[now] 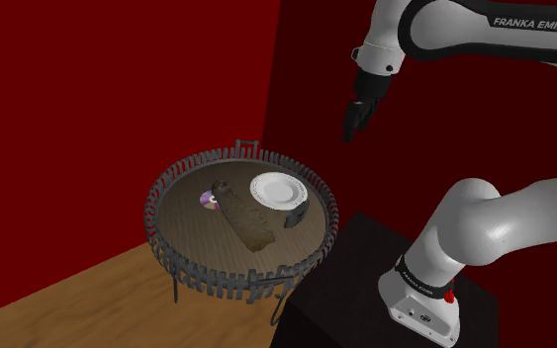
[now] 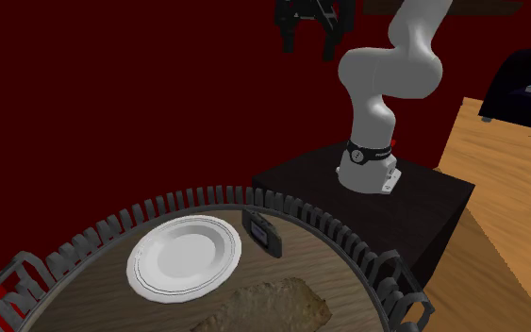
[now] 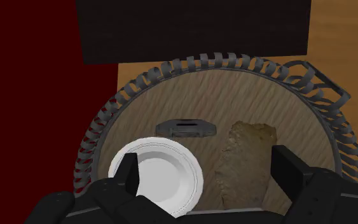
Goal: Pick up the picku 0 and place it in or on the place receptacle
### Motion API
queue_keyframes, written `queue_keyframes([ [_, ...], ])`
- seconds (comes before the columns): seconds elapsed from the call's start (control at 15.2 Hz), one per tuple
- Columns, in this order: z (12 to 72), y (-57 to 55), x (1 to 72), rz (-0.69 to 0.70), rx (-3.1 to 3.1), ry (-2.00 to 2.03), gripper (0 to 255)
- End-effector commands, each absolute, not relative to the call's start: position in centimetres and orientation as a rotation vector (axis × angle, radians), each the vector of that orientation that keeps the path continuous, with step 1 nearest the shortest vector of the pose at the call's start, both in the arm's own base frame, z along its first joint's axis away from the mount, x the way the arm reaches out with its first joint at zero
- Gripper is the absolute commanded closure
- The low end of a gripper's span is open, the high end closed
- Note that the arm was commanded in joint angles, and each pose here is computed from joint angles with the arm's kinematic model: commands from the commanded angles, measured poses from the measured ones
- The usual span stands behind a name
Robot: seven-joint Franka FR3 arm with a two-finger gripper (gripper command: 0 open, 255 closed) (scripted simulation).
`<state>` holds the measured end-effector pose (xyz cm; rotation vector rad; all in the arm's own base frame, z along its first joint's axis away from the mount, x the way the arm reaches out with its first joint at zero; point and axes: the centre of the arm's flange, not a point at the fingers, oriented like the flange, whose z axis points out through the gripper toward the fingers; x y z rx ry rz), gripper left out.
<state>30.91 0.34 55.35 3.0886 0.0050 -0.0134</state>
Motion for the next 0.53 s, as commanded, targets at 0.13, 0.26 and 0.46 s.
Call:
queue_keyframes([
  [0.13, 52.9, -0.6, 31.2, 0.001, 3.092, 0.198, 0],
  [0.26, 50.4, -1.5, 31.5, 0.016, 3.084, 0.391, 0],
  [0.46, 46.6, -2.6, 32.3, 0.039, 3.049, 0.68, 0],
])
